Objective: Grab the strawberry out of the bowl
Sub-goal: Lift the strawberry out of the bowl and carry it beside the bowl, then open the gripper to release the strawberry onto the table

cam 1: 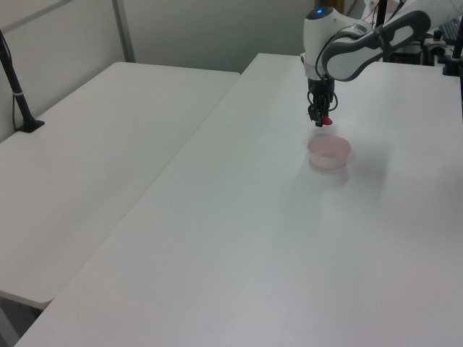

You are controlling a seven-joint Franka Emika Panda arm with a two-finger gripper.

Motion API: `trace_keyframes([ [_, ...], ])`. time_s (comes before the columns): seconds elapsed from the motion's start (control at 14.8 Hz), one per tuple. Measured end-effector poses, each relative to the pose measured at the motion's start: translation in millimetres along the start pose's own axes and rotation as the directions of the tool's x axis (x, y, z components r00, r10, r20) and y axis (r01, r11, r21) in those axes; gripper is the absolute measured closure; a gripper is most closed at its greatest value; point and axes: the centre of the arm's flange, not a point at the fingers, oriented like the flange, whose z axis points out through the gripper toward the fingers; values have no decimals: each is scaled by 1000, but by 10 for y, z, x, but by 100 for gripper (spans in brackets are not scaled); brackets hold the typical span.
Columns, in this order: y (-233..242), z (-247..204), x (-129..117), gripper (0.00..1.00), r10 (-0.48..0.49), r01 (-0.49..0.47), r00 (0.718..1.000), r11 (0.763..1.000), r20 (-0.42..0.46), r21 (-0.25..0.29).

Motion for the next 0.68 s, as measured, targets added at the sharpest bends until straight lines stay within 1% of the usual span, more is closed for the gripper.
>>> trace_keyframes([
  [0.2, 188, 51, 8, 53, 26, -26, 1000, 1000, -6, 1],
  [0.34, 208, 22, 25, 35, 28, -28, 1000, 1000, -13, 1],
  [0.41, 196, -4, 39, 22, 27, -27, 999, 1000, -18, 1],
  [0.54, 180, -37, 51, 2, 24, -24, 999, 1000, -24, 1],
  [0.68, 171, -147, 71, 0, 23, -23, 999, 1000, -43, 1],
])
